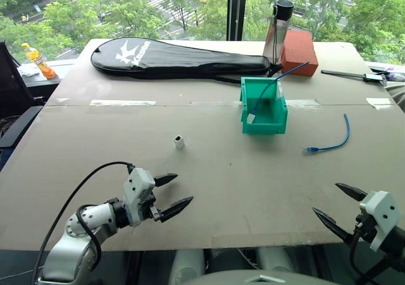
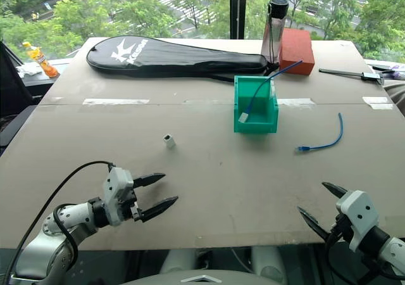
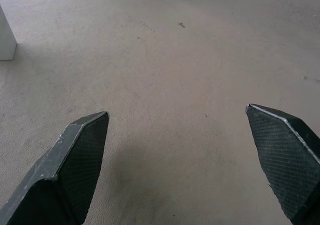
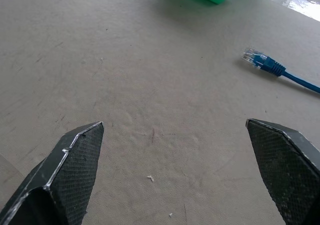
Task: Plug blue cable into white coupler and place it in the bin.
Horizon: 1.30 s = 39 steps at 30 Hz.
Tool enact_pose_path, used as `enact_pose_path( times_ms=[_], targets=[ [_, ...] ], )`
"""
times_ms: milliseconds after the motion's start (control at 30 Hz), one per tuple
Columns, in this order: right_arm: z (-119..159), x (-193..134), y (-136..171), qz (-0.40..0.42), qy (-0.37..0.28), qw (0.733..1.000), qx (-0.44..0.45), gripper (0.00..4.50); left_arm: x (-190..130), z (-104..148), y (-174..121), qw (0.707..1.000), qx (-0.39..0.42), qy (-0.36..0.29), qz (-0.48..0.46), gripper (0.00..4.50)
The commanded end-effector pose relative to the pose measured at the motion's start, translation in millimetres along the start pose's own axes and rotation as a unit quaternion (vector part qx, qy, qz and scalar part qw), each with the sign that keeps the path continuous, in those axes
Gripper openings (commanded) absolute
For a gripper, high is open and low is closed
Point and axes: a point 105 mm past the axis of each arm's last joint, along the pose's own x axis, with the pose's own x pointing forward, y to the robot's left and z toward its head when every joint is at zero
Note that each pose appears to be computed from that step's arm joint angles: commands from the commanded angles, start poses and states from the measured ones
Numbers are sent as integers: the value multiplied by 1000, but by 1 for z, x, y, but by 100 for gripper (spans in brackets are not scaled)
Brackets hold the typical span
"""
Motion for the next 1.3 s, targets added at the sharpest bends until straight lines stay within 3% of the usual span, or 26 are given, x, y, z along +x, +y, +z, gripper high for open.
enact_pose_path(
  times_ms=[33,267,633,867,1067,1267,1300],
  targets=[
    [12,4,-7,-13,-26,1000,6,449,-2,10,-1,1000,17,-18,1,450],
    [26,15,-27,-39,-48,997,46,449,6,21,-10,999,21,-40,-14,450],
    [43,19,-38,22,-21,999,18,449,18,46,-27,994,13,-73,-83,450],
    [59,34,-58,109,70,989,-74,449,19,61,-37,983,63,-82,-149,450],
    [54,55,-84,140,161,971,-111,449,26,73,-42,977,80,-97,-172,450],
    [49,84,-107,160,210,948,-177,449,30,75,-46,976,84,-100,-174,450],
    [49,88,-110,166,218,944,-183,425,30,75,-47,976,84,-100,-175,450]
  ],
)
